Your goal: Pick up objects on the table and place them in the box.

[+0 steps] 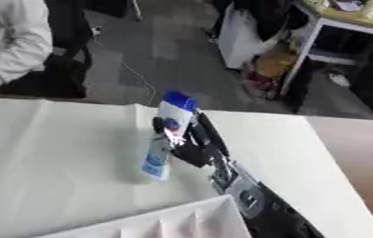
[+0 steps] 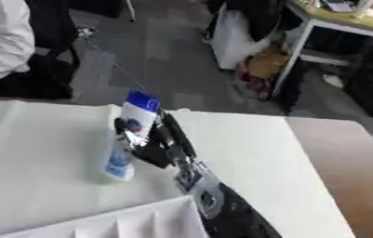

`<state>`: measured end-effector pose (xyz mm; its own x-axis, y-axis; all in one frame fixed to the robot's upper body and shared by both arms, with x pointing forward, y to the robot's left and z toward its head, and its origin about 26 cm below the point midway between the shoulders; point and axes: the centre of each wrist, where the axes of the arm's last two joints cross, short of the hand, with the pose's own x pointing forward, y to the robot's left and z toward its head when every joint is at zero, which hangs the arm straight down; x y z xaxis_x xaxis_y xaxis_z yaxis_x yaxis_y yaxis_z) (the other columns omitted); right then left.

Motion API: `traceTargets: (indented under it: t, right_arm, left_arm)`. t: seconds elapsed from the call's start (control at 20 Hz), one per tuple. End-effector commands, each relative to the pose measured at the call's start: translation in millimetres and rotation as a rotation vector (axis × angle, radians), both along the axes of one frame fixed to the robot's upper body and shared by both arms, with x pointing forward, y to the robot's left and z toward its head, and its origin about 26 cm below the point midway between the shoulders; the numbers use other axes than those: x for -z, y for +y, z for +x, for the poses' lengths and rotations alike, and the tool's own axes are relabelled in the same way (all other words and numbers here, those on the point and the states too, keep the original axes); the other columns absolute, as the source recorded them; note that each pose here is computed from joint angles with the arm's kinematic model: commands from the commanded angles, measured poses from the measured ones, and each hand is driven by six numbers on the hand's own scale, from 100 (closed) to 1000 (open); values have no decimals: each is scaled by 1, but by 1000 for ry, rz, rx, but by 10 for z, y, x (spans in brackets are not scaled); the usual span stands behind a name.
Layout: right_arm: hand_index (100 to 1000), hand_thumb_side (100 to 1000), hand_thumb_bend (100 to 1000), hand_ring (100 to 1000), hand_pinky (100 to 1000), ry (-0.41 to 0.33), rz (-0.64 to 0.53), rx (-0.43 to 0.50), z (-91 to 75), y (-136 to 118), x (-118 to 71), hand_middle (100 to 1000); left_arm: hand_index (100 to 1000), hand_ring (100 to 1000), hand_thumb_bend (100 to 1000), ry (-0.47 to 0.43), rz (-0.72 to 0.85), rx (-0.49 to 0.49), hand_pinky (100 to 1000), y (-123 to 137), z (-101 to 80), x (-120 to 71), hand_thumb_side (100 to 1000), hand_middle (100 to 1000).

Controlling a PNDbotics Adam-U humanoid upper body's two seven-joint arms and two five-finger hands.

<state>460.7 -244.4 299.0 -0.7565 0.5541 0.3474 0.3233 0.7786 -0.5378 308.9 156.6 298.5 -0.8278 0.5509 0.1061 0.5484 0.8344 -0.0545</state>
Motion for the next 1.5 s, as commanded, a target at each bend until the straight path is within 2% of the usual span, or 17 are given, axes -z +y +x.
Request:
traceTargets:
  t: [0.05,0.1,0.55,0.9,1.15,1.5]
  right_arm:
    - [155,799,100,100,100,-60,62,-34,-71,18,-150,100]
    - [155,764,100,100,100,-64,78,-47,-89,31,-171,100]
    - [150,753,100,100,100,-102,169,-156,-316,157,-389,100]
    - [148,741,100,100,100,-92,189,-186,-532,274,-446,100]
    - [147,736,100,100,100,-75,167,-189,-664,366,-481,100]
    - [145,748,100,100,100,-73,103,-247,-889,547,-561,100]
  left_arm:
    - [861,618,587,-33,2,-7,619,44,-36,-62,1000,711]
    - [861,618,587,-33,3,-9,619,48,-35,-59,1000,711]
    - [862,618,589,-24,9,-28,619,97,-25,-19,1000,711]
    - [863,614,592,-10,15,-82,616,217,-4,45,1000,709]
    - [863,610,597,-2,24,-114,614,278,4,87,1000,708]
    - [863,611,599,2,25,-136,615,324,9,122,1000,708]
